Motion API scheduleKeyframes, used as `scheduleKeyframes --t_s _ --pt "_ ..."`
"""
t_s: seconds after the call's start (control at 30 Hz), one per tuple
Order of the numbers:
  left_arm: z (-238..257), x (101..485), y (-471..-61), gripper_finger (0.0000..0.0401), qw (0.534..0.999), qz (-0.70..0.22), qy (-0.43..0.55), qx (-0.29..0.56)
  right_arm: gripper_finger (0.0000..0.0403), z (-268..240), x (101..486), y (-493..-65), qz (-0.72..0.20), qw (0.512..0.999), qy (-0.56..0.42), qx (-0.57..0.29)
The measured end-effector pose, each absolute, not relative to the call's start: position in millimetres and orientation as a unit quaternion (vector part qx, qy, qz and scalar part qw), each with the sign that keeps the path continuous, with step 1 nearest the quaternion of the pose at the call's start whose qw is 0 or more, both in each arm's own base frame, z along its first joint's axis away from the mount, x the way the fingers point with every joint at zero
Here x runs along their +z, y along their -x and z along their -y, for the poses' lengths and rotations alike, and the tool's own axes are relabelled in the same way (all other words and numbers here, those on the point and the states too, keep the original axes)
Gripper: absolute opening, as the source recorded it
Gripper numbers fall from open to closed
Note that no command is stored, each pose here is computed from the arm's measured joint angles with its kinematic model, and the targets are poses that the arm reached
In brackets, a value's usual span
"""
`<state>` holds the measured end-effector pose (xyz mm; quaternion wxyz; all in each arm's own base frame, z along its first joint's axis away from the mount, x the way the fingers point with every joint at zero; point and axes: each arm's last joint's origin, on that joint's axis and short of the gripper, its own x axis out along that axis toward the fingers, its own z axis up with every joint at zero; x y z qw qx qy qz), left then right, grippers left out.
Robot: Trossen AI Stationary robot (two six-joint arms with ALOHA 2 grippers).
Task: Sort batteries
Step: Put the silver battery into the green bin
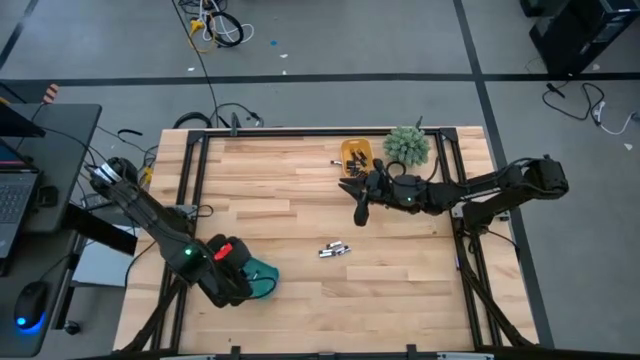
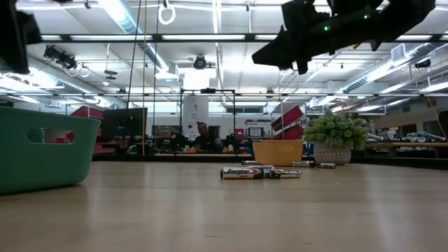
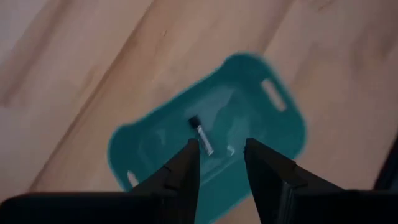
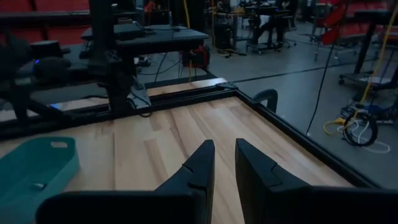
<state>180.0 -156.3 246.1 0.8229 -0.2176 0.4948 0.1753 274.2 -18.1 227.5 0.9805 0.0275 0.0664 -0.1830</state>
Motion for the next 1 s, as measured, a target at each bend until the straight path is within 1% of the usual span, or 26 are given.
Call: scheduleKeyframes --t_s 0.1,0.3,0.43,0.6,0.8,1.0 --pt "155 258 -180 0.0124 0.842 -0.471 0.207 0.163 0.0051 26 227 -274 -0.071 0.982 -0.017 -0.175" --pt "150 270 -178 0.0124 0.863 -0.442 0.191 0.153 0.0051 38 224 -272 -0.092 0.981 -0.007 -0.172" --pt "143 276 -178 0.0124 0.882 -0.415 0.157 0.160 0.0051 41 222 -271 -0.105 0.982 -0.008 -0.160" --pt "127 281 -185 0.0124 0.898 -0.395 0.088 0.172 0.0051 41 226 -264 -0.121 0.981 -0.010 -0.152" --pt "103 282 -199 0.0124 0.897 -0.399 -0.002 0.192 0.0051 35 240 -246 -0.134 0.980 -0.023 -0.147" --pt "77 283 -211 0.0124 0.882 -0.410 -0.074 0.220 0.0051 27 250 -228 -0.148 0.976 -0.041 -0.155"
